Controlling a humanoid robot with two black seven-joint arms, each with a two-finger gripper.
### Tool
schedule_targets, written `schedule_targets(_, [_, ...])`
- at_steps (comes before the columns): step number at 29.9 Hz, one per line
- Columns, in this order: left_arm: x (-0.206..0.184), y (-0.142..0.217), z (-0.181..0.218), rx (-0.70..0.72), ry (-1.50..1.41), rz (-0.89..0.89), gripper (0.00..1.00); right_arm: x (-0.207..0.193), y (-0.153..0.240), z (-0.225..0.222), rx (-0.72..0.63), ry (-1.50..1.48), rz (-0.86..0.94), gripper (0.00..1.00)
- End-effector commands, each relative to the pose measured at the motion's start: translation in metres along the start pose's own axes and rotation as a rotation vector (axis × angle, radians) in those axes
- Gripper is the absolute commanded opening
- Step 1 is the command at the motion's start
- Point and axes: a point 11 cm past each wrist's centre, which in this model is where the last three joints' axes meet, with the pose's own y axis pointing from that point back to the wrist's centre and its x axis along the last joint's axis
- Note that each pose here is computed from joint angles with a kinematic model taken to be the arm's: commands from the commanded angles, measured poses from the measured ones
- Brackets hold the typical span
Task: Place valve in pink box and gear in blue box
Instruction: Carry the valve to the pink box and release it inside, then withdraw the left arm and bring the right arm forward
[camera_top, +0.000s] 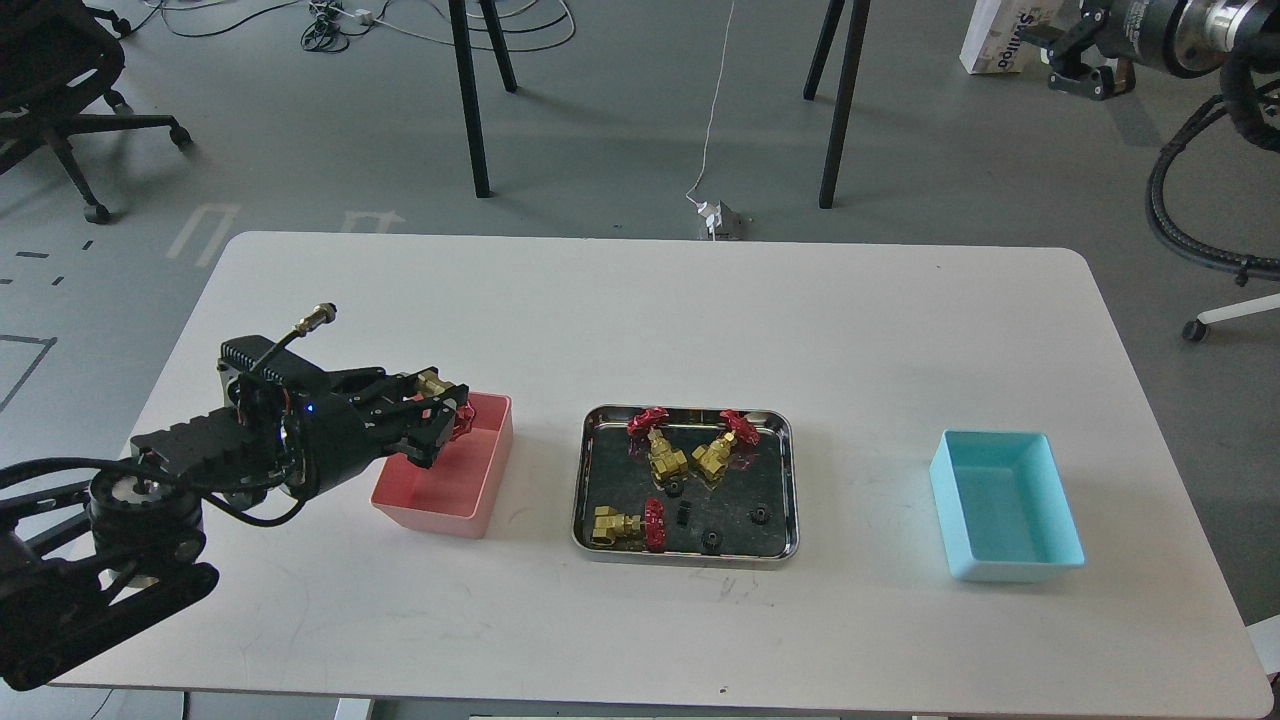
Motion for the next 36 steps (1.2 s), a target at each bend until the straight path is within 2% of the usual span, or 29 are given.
schedule_targets(1, [-0.005, 0.001, 0.0, 0.002, 0.004, -0.011, 0.19, 0.0, -0.002, 0.001, -0.003, -0.002, 0.002, 0.99])
schedule_targets(3, [-0.008, 0.0, -0.003, 0.012, 0.006, -0.018, 0.26, -0.004, -0.004, 0.001, -0.004, -0.001, -0.007, 0.99])
schedule_targets(6, [-0.017, -0.001, -0.004, 0.018, 0.019, -0.031, 0.45, -0.008, -0.006, 0.002, -0.004, -0.002, -0.015, 0.99])
schedule_targets(9, [-0.02, -0.002, -0.004, 0.02, 0.025, -0.035, 0.56, -0.008, -0.006, 0.0, -0.002, -0.001, -0.015, 0.99])
schedule_targets(15, [-0.017, -0.003, -0.005, 0.024, 0.033, -0.025, 0.67, -0.011, -0.006, 0.0, 0.0, 0.0, -0.021, 0.99])
schedule_targets(19, [-0.001, -0.006, -0.007, 0.035, 0.051, 0.023, 0.73, -0.015, -0.007, -0.002, 0.009, -0.001, -0.031, 0.99])
schedule_targets(21, [0.009, -0.006, -0.012, 0.046, 0.065, 0.053, 0.8, -0.019, -0.009, -0.006, 0.02, 0.001, -0.04, 0.99])
schedule_targets(24, [0.05, -0.003, -0.03, 0.083, 0.19, 0.166, 0.88, -0.026, -0.009, -0.01, 0.027, 0.039, -0.051, 0.99])
schedule_targets(28, [0.128, 0.011, -0.069, 0.12, 0.465, 0.381, 0.94, -0.052, -0.011, -0.001, 0.015, 0.243, -0.093, 0.99])
schedule_targets(32, [0.205, 0.028, -0.098, 0.084, 0.718, 0.566, 0.95, -0.107, -0.008, 0.029, -0.048, 0.502, -0.341, 0.99])
schedule_targets(36, [0.258, 0.046, -0.115, 0.054, 0.831, 0.689, 0.95, -0.135, 0.003, 0.066, -0.143, 0.776, -0.534, 0.99])
